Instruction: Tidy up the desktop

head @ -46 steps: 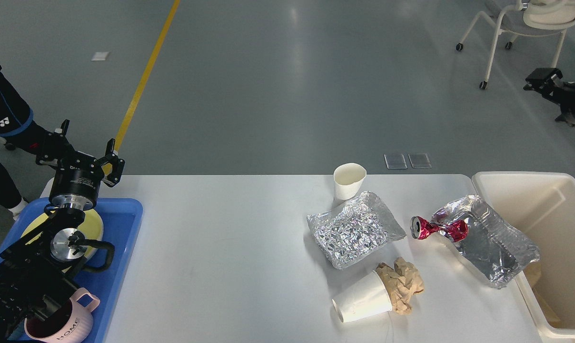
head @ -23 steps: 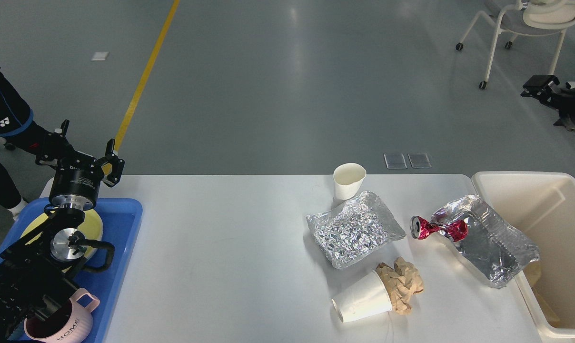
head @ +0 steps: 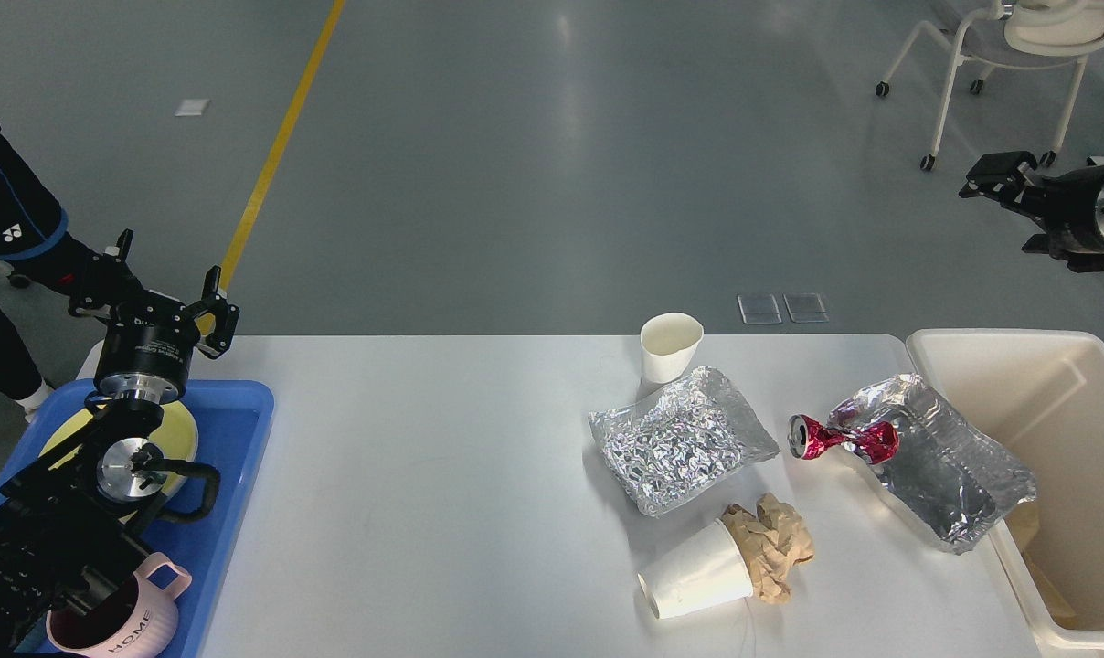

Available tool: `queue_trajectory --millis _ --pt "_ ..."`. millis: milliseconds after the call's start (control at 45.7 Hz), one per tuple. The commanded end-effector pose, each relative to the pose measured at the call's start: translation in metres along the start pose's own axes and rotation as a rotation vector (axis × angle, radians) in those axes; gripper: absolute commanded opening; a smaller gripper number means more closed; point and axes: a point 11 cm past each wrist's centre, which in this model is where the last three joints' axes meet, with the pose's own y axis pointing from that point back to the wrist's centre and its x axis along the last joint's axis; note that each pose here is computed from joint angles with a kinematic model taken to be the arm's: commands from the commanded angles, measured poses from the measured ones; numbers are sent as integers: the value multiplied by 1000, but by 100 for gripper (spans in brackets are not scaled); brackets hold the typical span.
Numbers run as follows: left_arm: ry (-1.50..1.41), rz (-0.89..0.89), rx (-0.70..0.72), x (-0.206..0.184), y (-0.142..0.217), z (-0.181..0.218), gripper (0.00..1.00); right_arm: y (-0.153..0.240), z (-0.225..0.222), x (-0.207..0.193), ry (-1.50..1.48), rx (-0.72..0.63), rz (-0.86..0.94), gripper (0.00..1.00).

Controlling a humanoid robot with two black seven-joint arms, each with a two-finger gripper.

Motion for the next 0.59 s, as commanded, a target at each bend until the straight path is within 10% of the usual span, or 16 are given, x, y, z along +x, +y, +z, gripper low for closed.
queue_trajectory --millis 0,569 --pt "-1 1 0 0 0 0 97 11 -1 7 -20 -13 -27 100" --pt "-2 0 1 0 0 0 97 31 -36 15 -34 40 -93 100"
